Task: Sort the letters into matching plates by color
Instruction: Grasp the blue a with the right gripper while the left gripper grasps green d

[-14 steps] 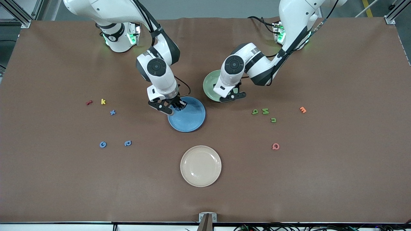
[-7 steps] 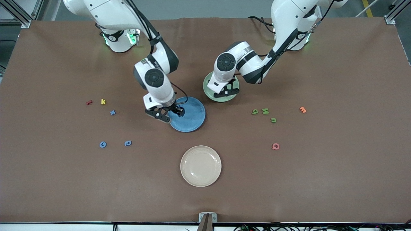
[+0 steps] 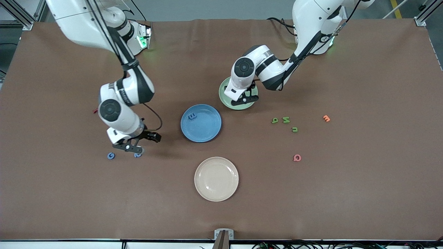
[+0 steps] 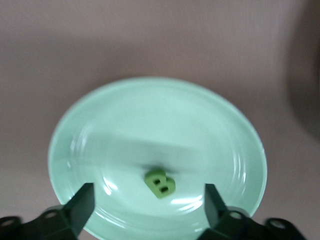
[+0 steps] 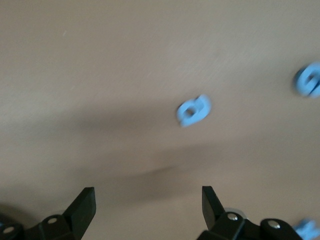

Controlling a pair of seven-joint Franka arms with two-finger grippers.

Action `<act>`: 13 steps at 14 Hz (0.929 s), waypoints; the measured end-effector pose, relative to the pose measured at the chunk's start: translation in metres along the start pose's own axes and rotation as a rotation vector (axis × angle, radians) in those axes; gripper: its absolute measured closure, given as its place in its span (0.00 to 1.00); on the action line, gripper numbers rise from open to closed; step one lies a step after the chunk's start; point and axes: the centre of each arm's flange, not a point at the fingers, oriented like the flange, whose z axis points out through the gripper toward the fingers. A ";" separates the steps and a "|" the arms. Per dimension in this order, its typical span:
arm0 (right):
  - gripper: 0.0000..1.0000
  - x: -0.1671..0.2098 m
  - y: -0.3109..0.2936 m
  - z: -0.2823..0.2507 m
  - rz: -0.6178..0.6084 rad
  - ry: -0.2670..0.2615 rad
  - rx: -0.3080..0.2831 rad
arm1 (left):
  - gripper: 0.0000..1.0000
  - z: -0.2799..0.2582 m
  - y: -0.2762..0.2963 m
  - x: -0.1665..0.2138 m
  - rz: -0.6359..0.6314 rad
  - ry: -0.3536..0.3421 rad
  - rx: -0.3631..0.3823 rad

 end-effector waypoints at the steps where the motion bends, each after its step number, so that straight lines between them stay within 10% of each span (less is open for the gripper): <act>1: 0.14 0.009 0.012 -0.003 -0.021 0.008 0.004 | 0.00 -0.011 -0.007 0.014 -0.004 0.012 -0.014; 3: 0.34 0.022 0.024 -0.002 -0.053 0.013 0.005 | 0.00 -0.036 -0.026 0.043 0.007 0.038 -0.032; 13: 0.35 0.053 0.038 0.054 -0.149 0.015 0.003 | 0.00 -0.065 -0.110 0.136 -0.042 0.116 -0.001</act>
